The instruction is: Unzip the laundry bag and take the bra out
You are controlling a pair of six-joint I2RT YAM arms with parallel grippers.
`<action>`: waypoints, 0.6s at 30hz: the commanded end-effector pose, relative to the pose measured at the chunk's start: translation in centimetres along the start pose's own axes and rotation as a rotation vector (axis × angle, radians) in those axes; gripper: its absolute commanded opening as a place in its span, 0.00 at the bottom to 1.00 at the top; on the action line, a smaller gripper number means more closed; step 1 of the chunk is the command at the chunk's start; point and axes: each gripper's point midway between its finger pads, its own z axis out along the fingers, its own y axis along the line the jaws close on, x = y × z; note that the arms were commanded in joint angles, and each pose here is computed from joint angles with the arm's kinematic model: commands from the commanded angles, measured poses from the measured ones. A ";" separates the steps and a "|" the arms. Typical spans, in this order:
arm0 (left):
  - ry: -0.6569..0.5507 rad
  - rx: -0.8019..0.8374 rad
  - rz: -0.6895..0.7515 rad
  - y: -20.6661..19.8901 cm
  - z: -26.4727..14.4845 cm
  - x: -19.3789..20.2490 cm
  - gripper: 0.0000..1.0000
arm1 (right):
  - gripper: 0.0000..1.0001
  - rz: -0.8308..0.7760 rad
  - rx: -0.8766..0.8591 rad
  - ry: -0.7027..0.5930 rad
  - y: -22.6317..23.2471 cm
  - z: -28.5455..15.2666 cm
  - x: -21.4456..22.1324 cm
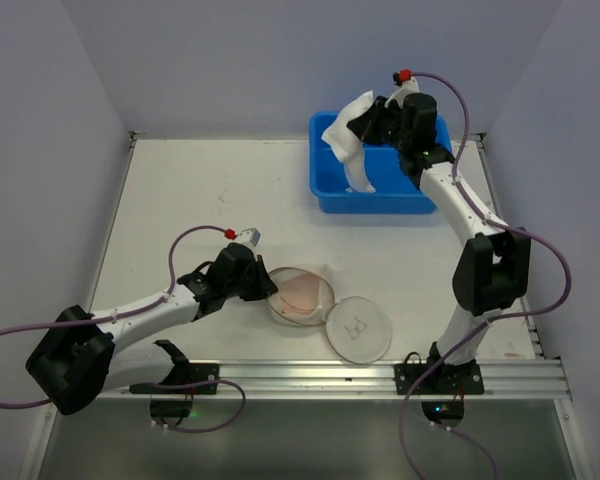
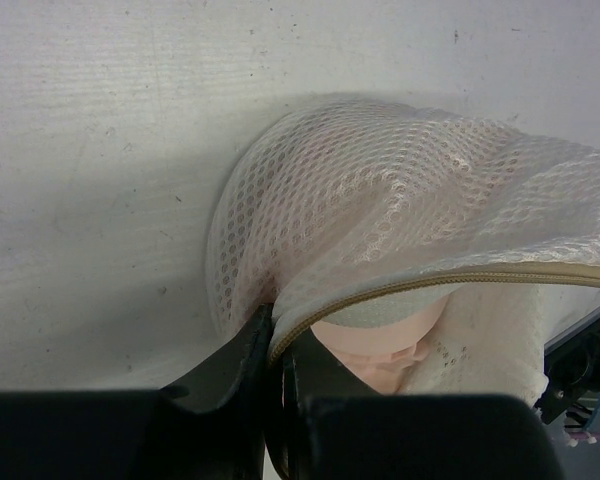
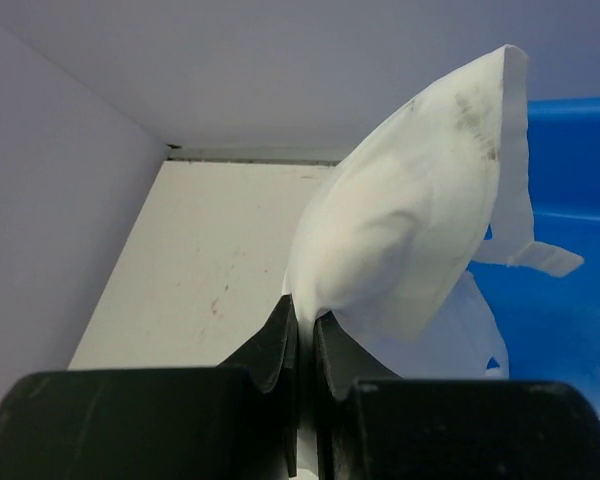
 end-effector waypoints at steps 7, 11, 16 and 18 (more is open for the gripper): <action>-0.028 0.049 0.023 -1.0 -0.1 -0.7 0.12 | 0.00 0.078 0.030 0.039 -6.5 2.7 2.7; -0.020 0.059 0.025 -1.2 0.0 -0.7 0.12 | 0.06 0.047 0.096 0.165 -9.0 3.8 4.8; -0.015 0.065 0.025 -1.4 0.0 -0.6 0.12 | 0.22 0.042 0.169 0.296 -11.7 4.3 8.5; -0.022 0.061 0.022 -1.4 -0.2 -0.8 0.12 | 0.29 0.042 0.190 0.314 -12.0 4.4 8.5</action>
